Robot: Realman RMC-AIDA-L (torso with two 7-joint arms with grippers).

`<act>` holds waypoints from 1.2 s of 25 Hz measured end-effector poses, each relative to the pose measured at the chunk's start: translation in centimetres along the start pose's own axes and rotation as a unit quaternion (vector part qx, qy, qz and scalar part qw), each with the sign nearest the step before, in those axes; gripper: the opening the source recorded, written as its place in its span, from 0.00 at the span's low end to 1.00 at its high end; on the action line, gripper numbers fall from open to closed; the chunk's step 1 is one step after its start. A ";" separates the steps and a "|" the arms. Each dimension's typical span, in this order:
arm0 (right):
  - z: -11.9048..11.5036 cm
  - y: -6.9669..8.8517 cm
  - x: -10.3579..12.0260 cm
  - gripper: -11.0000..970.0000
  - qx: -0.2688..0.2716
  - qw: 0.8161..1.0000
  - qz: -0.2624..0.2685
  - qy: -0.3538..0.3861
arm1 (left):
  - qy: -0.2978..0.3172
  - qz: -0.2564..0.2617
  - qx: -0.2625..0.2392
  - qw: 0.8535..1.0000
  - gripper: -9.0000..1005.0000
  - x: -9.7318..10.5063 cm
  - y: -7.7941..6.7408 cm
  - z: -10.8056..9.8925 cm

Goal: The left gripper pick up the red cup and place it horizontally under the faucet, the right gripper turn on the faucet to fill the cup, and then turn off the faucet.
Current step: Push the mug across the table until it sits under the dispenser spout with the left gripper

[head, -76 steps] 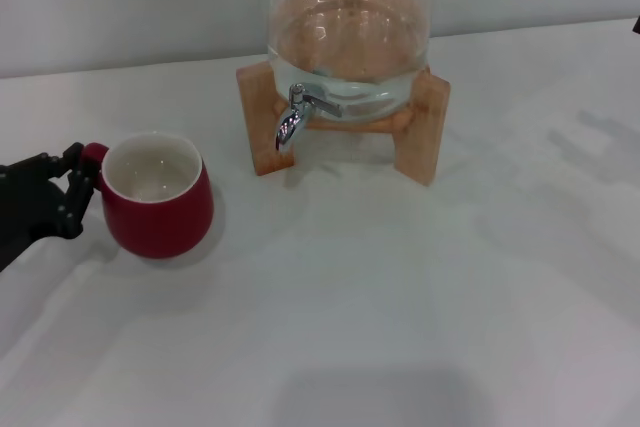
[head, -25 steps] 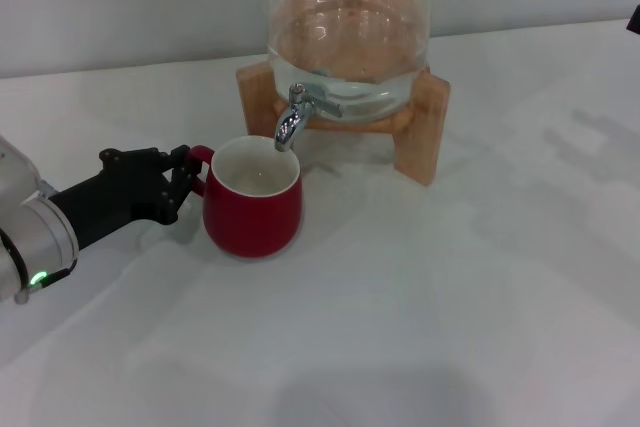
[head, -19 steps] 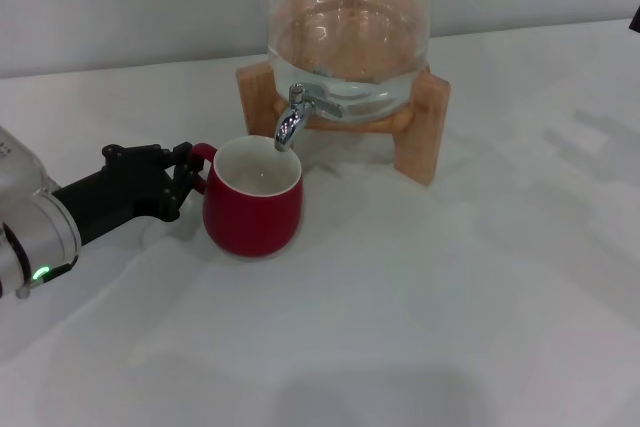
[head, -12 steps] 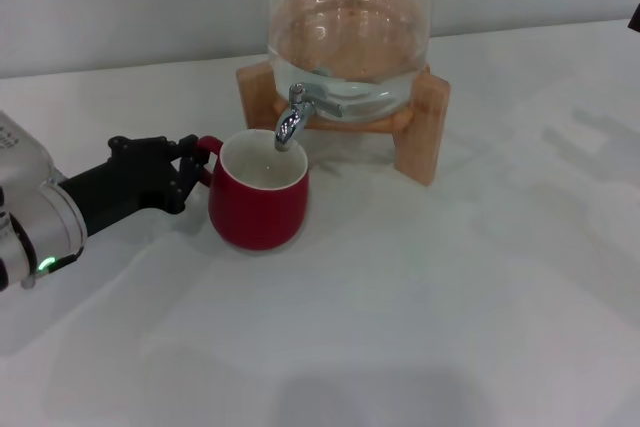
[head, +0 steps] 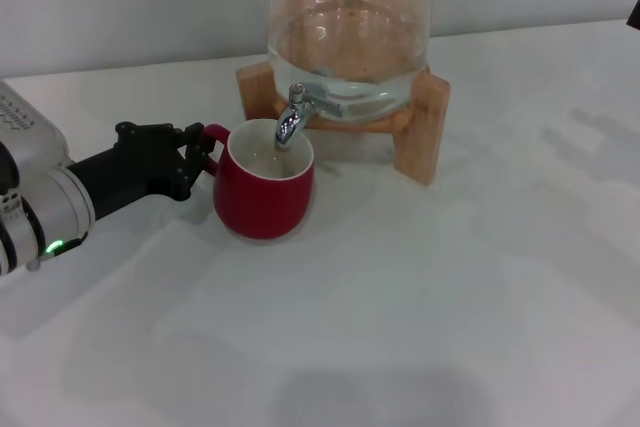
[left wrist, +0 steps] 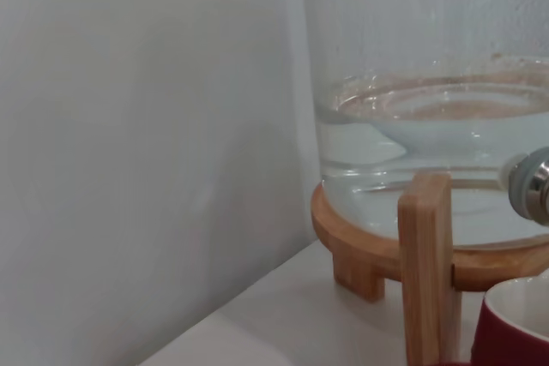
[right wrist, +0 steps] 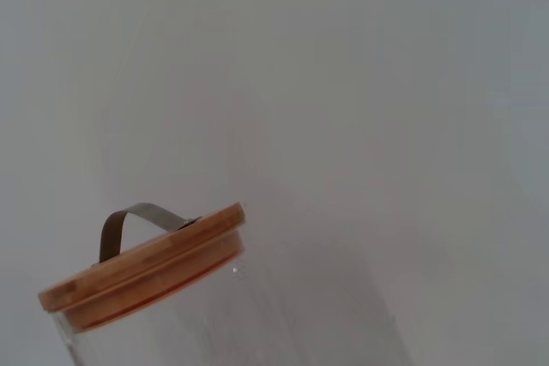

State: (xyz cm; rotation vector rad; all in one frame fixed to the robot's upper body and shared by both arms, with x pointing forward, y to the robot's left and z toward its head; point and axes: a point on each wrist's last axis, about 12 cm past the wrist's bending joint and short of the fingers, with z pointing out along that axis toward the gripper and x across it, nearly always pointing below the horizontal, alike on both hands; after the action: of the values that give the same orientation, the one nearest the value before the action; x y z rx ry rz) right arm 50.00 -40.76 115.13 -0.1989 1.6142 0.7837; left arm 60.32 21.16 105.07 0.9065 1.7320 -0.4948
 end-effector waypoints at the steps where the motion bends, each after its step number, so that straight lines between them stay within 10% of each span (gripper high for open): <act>1: 0.0 0.0 0.0 0.75 0.000 1.000 0.000 0.000 | 0.000 0.001 0.000 1.000 0.14 0.0 0.0 0.0; 30: -0.2 -0.1 0.2 0.75 0.003 1.000 0.005 -0.003 | 0.014 -0.002 0.037 0.999 0.14 -0.3 -0.9 0.7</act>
State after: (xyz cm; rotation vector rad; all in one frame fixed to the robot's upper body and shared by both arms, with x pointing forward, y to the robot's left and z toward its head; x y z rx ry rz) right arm 49.88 -40.88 114.93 -0.1837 1.6128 0.7873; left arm 60.09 20.02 105.00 0.9659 1.7520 -0.5535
